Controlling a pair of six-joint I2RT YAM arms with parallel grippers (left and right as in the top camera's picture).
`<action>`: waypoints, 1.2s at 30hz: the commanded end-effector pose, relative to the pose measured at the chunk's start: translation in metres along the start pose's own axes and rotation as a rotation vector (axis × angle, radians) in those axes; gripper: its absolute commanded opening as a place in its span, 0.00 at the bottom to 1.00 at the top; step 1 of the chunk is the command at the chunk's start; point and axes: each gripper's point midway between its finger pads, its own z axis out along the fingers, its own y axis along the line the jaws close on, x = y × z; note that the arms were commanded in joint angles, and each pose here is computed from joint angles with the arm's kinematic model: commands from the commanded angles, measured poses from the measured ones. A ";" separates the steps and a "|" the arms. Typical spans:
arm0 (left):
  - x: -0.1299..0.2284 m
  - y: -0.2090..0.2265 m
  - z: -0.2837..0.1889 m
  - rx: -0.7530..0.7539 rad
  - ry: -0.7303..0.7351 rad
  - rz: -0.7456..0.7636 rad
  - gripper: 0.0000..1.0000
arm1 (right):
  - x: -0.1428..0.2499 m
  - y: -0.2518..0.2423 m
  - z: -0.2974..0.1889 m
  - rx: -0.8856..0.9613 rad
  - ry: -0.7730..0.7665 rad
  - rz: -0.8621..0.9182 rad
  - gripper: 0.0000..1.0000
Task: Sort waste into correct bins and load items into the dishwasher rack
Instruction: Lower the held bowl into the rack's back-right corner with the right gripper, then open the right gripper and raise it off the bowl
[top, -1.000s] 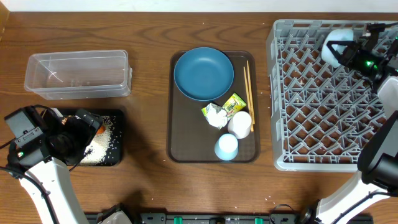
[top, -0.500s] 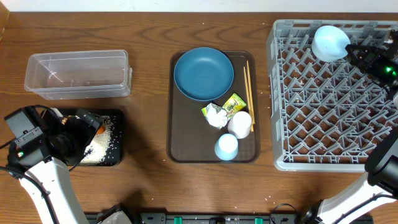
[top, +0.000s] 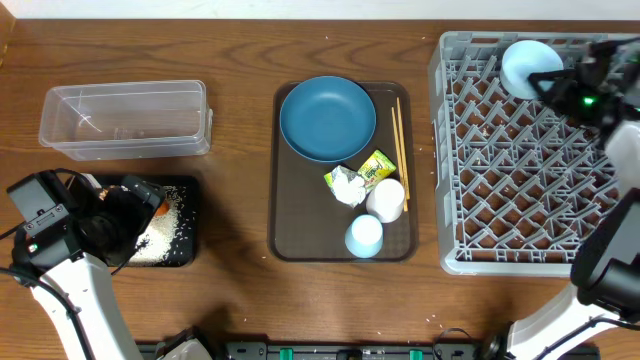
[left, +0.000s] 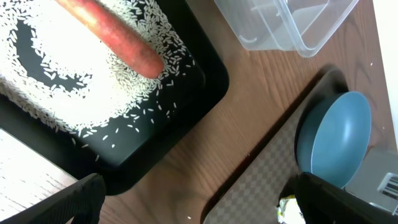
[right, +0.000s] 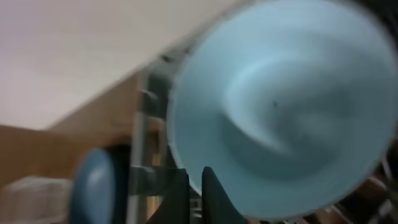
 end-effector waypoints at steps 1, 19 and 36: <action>0.000 0.000 0.000 0.006 0.003 0.017 0.98 | 0.001 -0.030 0.003 0.295 -0.026 -0.090 0.02; 0.000 0.000 0.000 0.007 0.003 0.017 0.98 | 0.010 -0.078 -0.021 0.540 -0.003 -0.037 0.01; 0.000 0.000 0.000 0.006 0.003 0.017 0.98 | -0.010 -0.039 -0.043 0.453 -0.072 -0.072 0.01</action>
